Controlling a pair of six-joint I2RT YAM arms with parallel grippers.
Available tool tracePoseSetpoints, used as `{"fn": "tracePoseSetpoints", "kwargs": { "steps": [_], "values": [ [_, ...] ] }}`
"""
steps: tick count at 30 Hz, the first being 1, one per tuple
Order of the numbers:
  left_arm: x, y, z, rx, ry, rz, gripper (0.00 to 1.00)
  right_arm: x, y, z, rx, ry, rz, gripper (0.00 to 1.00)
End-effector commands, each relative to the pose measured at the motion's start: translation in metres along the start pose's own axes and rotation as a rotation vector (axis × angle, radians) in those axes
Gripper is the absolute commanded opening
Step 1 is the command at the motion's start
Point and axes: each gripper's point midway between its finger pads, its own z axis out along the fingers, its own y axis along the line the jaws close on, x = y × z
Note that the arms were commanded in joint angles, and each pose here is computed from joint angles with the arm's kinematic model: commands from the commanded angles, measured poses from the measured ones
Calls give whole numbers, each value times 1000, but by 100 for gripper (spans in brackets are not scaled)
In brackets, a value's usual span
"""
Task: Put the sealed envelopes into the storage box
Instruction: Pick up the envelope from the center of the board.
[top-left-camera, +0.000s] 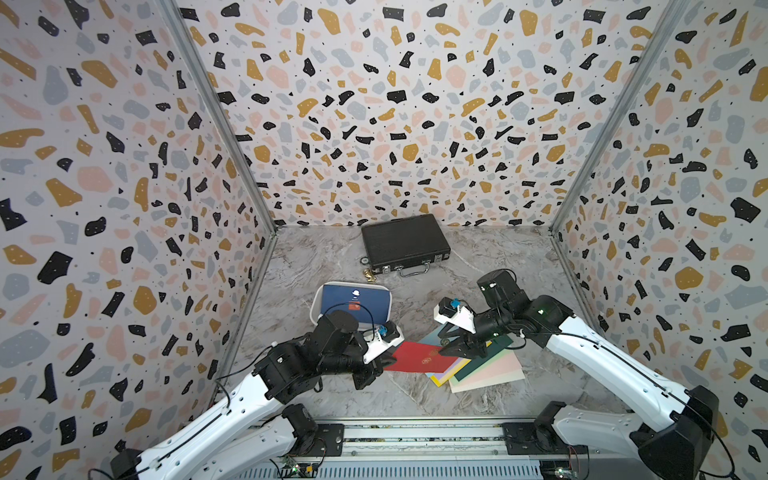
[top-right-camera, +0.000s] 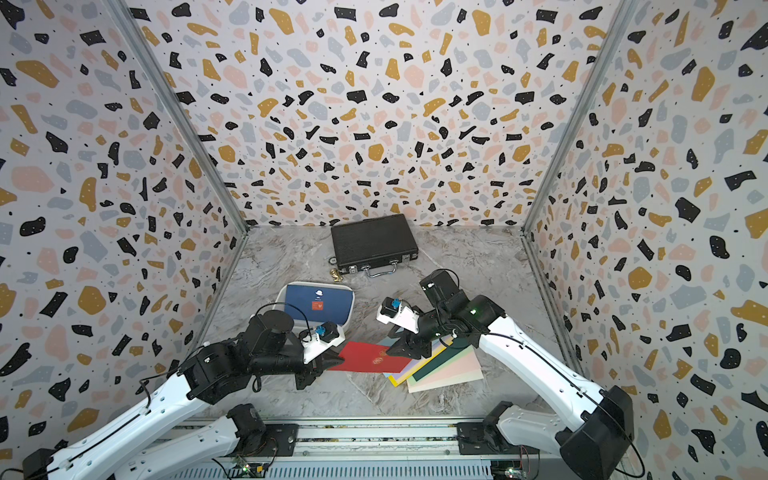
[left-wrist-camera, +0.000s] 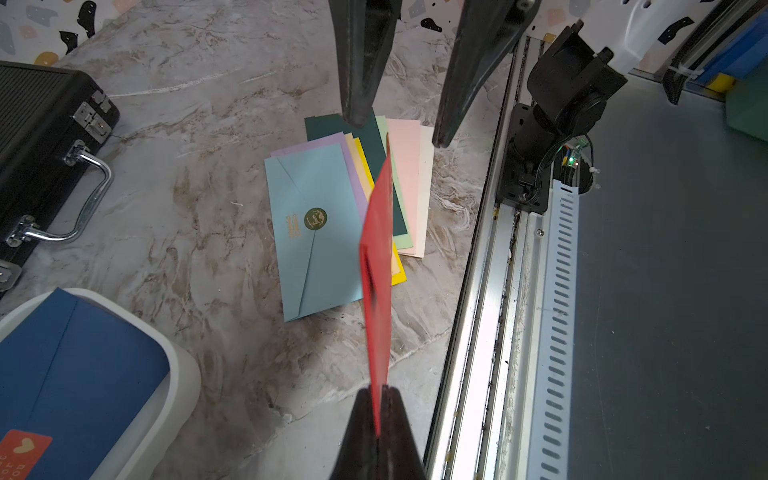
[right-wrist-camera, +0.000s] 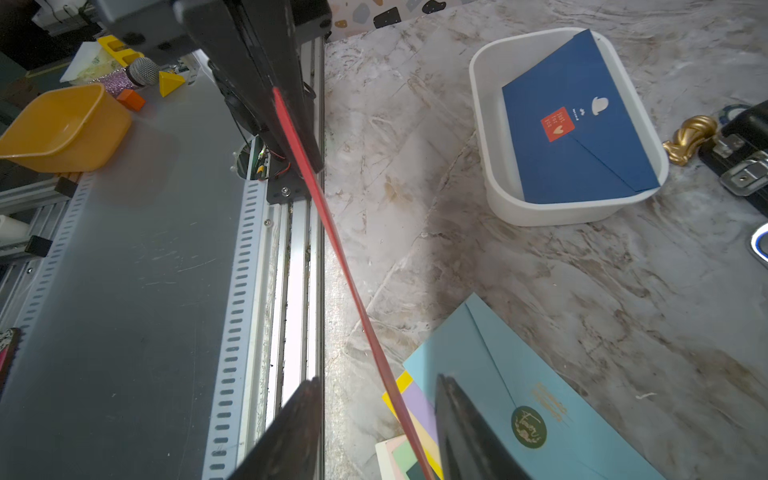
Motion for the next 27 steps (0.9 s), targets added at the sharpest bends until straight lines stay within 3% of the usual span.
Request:
{"fn": "tracePoseSetpoints", "kwargs": {
  "steps": [1, 9, 12, 16, 17, 21, 24, 27],
  "values": [
    [-6, -2, -2, 11, -33, 20, 0, 1, 10, 3, -42, 4, -25, 49],
    [-5, 1, -3, -9, -34, 15, 0, 9, 10, 15, -56, 43, -25, 44],
    [-6, 0, -4, -6, -46, 15, 0, 10, 9, 17, -59, 46, -22, 29],
    [-5, 6, -4, -45, -56, -8, 0, 5, 8, 15, -46, 35, -37, 0],
    [-4, 12, -5, -82, -54, -29, 12, 3, 7, 14, -38, 38, -39, 0],
    [15, 55, -20, -363, -20, -153, 100, -3, -6, 6, 30, 90, -59, 0],
    [34, 88, -49, -622, -14, -301, 99, -18, -20, 0, 80, 126, -81, 0],
    [49, 115, -102, -918, -90, -511, 99, -36, -37, 0, 104, 162, -95, 0]
  ]
}}
